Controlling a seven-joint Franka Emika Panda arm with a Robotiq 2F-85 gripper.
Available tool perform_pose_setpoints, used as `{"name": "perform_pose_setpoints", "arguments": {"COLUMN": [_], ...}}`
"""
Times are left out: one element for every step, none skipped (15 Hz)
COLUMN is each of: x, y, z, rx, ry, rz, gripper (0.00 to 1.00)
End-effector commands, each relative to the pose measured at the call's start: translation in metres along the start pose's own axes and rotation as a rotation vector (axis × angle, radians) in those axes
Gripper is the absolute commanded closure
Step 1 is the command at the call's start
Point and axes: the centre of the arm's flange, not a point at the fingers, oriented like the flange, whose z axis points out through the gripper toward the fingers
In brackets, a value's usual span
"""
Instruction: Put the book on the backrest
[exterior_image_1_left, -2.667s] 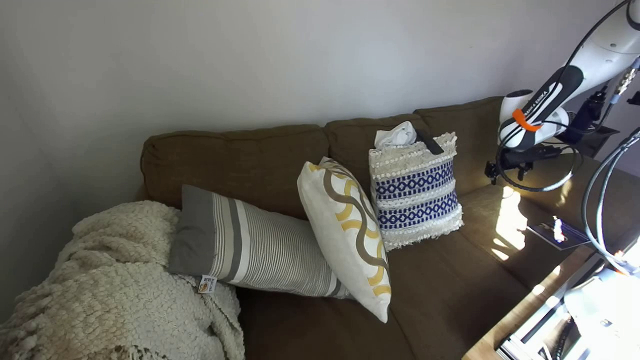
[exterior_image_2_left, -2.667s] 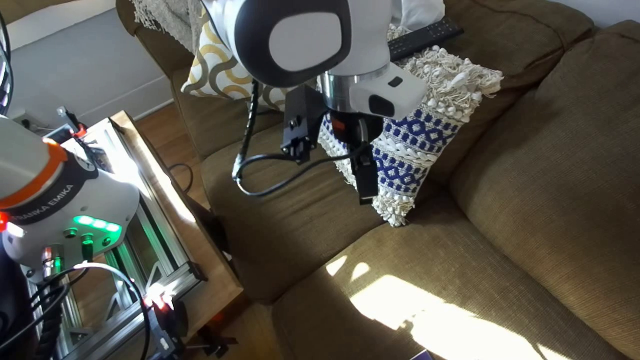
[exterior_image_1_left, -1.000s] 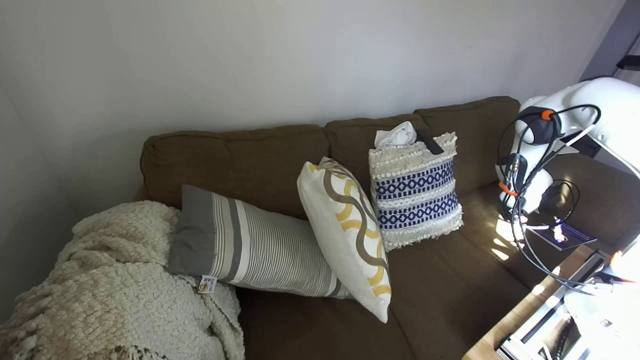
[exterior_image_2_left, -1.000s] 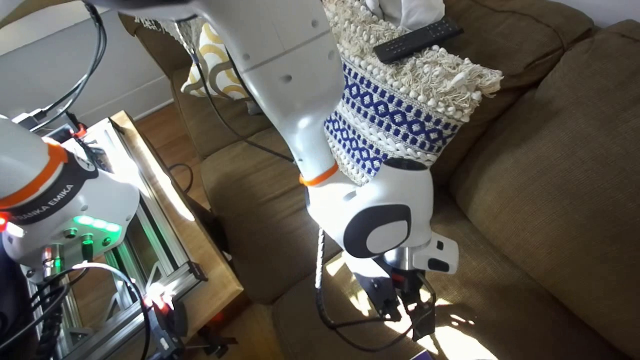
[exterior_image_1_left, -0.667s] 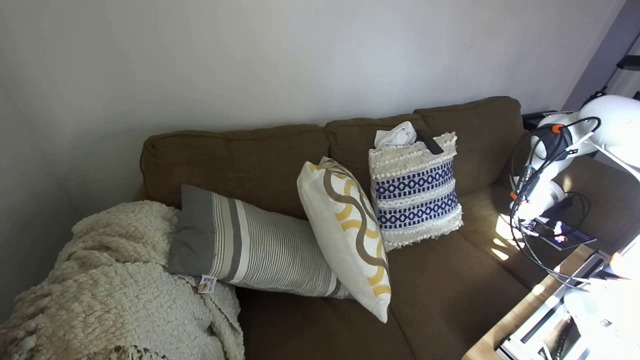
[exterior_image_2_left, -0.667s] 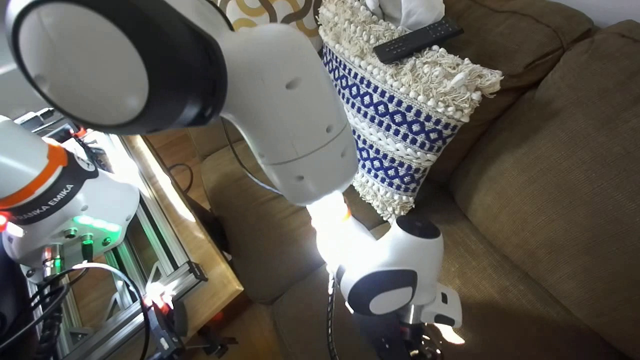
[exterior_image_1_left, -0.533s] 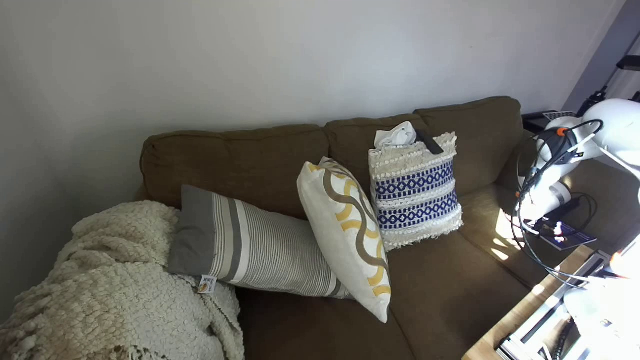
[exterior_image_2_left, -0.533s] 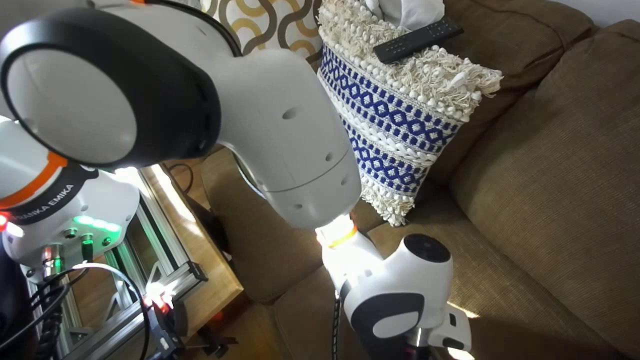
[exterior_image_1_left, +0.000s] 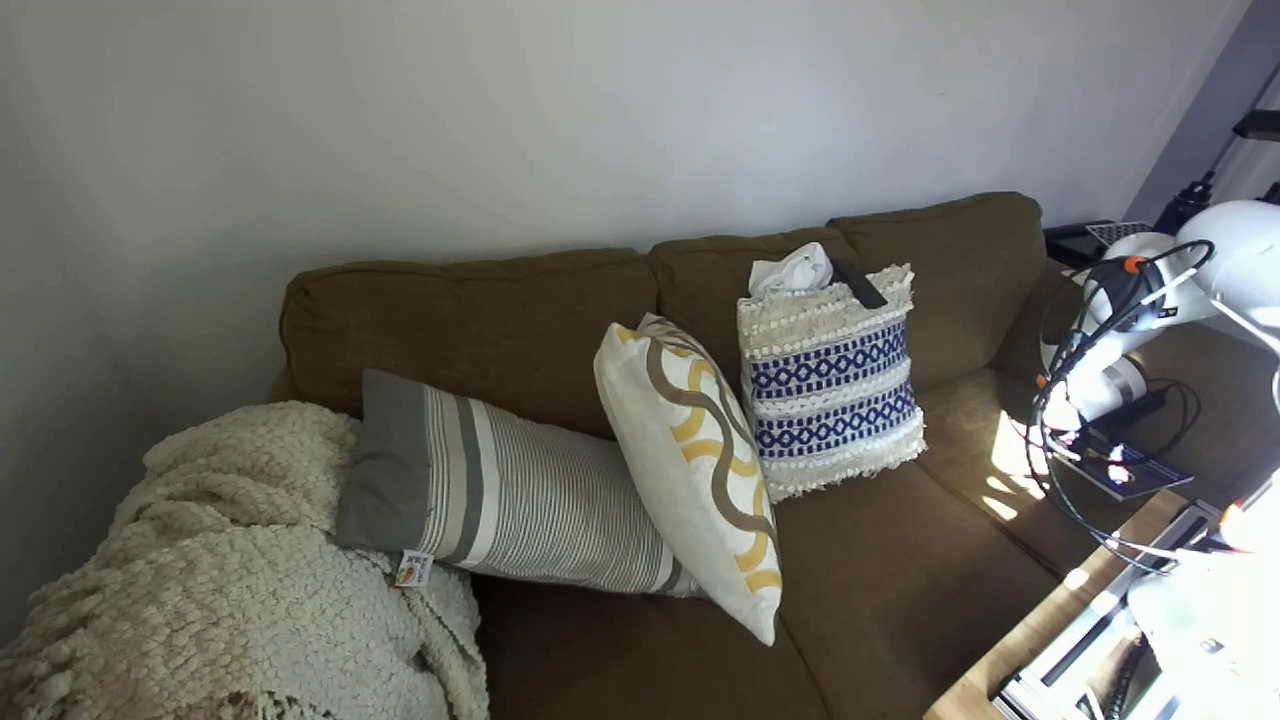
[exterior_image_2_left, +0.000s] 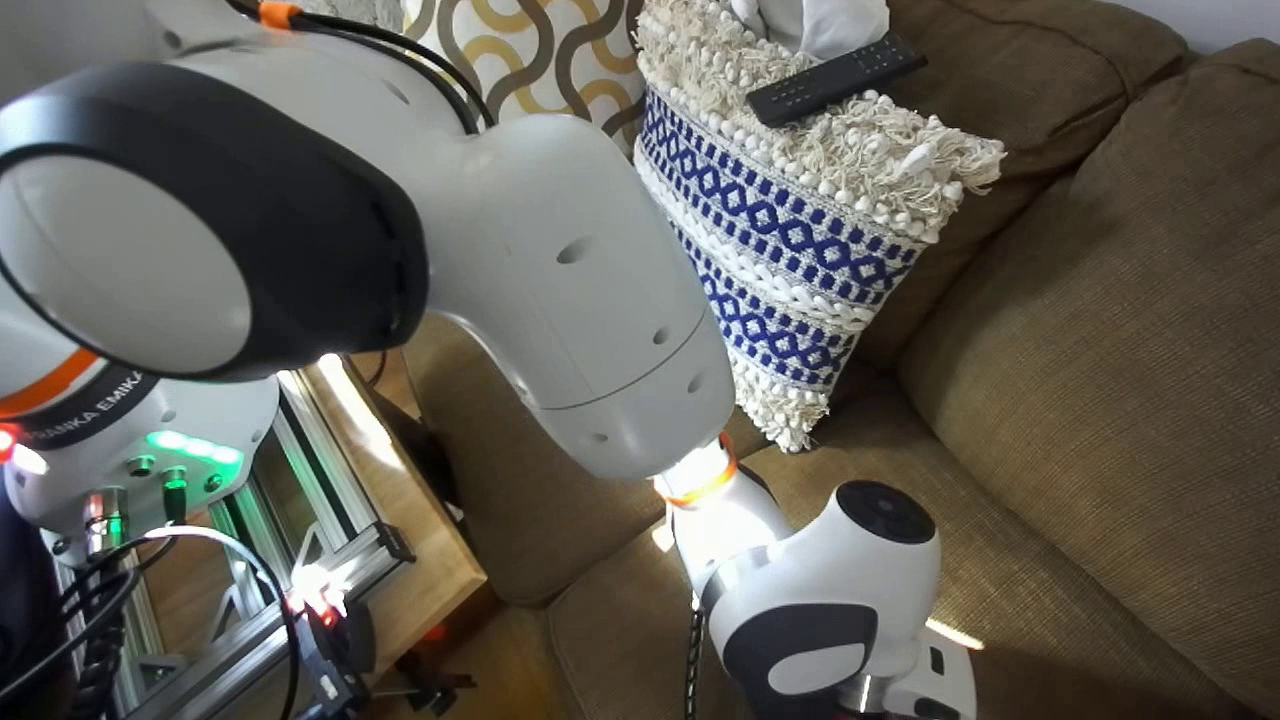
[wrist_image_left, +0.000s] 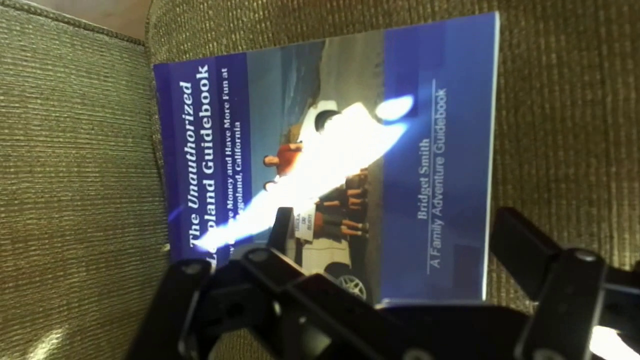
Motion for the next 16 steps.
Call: {"name": "perform_pose_setpoints", "arguments": {"x": [0.008,0.010,0.013,0.016,0.018,0.020,0.022,0.024,0.024,0.025,0.025,0.026,0.027,0.027,0.028,0.026], "y": [-0.015,-0.020,-0.024,-0.028,-0.031,-0.033,-0.035,-0.038,-0.040,-0.042,-0.044,-0.048,-0.051,-0.052,-0.055,-0.053], "z": [0.007,0.007,0.006,0.006,0.007,0.008,0.012,0.015,0.019,0.023,0.028,0.032,0.037,0.042,0.047,0.052], "rx": [-0.069,-0.088,-0.101,-0.110,-0.122,-0.132,-0.134,-0.146,-0.155,-0.159,-0.166,-0.169,-0.171,-0.172,-0.167,-0.164], "ry": [0.002,-0.002,-0.001,-0.006,-0.013,-0.018,-0.026,-0.036,-0.051,-0.068,-0.088,-0.107,-0.127,-0.149,-0.173,-0.197], "rz": [0.038,0.040,0.039,0.038,0.043,0.048,0.043,0.040,0.035,0.030,0.024,0.017,0.012,0.013,0.017,0.026], "gripper": [0.00,0.00,0.00,0.00,0.00,0.00,0.00,0.00,0.00,0.00,0.00,0.00,0.00,0.00,0.00,0.00]}}
